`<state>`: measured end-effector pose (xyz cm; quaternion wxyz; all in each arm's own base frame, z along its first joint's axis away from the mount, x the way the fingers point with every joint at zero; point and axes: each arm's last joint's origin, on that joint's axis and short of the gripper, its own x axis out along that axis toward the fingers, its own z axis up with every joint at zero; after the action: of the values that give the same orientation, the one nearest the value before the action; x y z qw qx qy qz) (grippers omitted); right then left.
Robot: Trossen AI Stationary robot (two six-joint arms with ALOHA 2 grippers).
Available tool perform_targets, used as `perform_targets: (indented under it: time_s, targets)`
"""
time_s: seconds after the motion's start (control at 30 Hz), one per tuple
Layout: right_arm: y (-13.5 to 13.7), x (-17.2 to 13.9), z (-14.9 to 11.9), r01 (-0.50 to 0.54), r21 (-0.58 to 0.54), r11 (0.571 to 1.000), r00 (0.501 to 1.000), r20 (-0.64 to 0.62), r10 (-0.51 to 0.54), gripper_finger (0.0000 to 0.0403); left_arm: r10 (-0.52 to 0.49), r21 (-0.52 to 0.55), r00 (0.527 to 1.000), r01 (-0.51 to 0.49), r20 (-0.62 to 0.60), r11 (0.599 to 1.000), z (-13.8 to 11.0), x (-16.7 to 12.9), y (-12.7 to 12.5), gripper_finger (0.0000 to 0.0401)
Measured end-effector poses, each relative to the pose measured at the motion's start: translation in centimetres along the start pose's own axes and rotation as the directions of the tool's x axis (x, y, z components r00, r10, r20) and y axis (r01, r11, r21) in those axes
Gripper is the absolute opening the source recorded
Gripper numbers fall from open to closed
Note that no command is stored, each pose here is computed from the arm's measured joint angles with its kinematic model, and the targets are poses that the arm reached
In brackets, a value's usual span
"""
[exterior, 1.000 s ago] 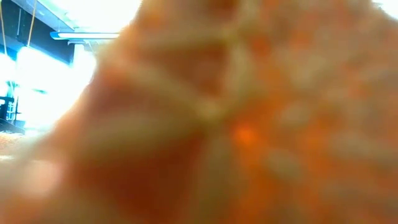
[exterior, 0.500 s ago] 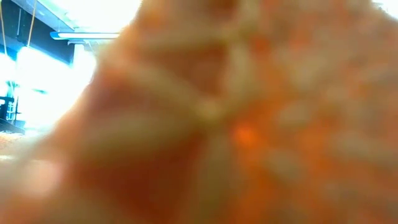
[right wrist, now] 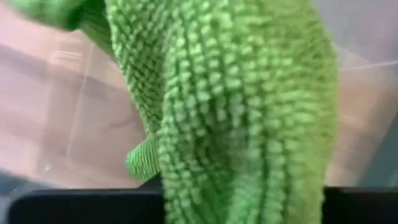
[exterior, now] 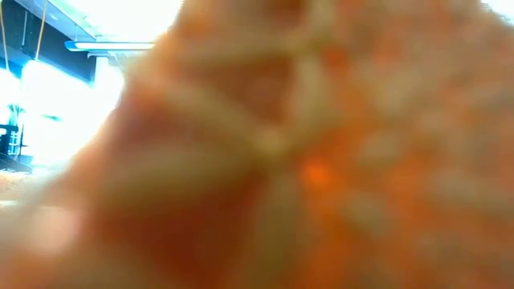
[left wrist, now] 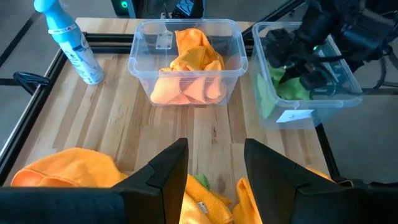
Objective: Sort microfiber towel by color & place in baskets
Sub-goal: Put the green towel into the bottom transparent bin
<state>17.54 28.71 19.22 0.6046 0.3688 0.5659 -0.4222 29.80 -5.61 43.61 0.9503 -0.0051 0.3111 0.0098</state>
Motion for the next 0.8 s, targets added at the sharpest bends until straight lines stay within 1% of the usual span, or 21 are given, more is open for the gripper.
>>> perform_targets:
  time_s: [0.23, 0.37, 0.47, 0.53, 0.67, 0.73, 0.8]
  targets:
    - [-0.3, -3.3, 0.4, -0.079, 0.006, 0.997, 0.995, -0.063, 0.079, 0.0196, 0.000, -0.005, 1.000, 0.000, 0.000, 1.000, 0.0, 0.0, 0.0, 0.0145]
    - [-0.5, -5.5, 0.7, -0.123, 0.012, 0.992, 0.988, -0.094, 0.123, 0.0233, 0.000, -0.010, 1.000, 0.000, 0.000, 1.000, 0.0, 0.0, 0.0, 0.0145]
    - [-0.8, -7.1, 1.1, -0.137, 0.022, 0.990, 0.985, -0.104, 0.138, 0.0244, 0.000, -0.010, 1.000, 0.000, 0.000, 1.000, 0.0, 0.0, 0.0, 0.0145]
    - [-1.2, -7.9, 1.4, -0.121, 0.030, 0.992, 0.988, -0.093, 0.124, 0.0244, 0.000, -0.010, 1.000, 0.000, 0.000, 1.000, 0.0, 0.0, 0.0, 0.0145]
    - [-1.4, -8.3, 2.0, -0.077, 0.042, 0.996, 0.995, -0.060, 0.080, 0.0245, 0.000, -0.010, 1.000, 0.000, 0.000, 1.000, 0.0, 0.0, 0.0, 0.0145]
    - [-1.1, -8.3, 2.1, -0.135, 0.039, 0.990, 0.991, -0.019, 0.135, 0.0245, 0.000, -0.009, 1.000, 0.000, -0.001, 1.000, 0.0, 0.0, 0.0, 0.0145]
    - [-0.5, -8.4, 2.1, -0.241, 0.022, 0.970, 0.970, 0.047, 0.240, 0.0245, -0.001, -0.008, 1.000, 0.001, -0.003, 1.000, 0.0, 0.0, 0.0, 0.0145]
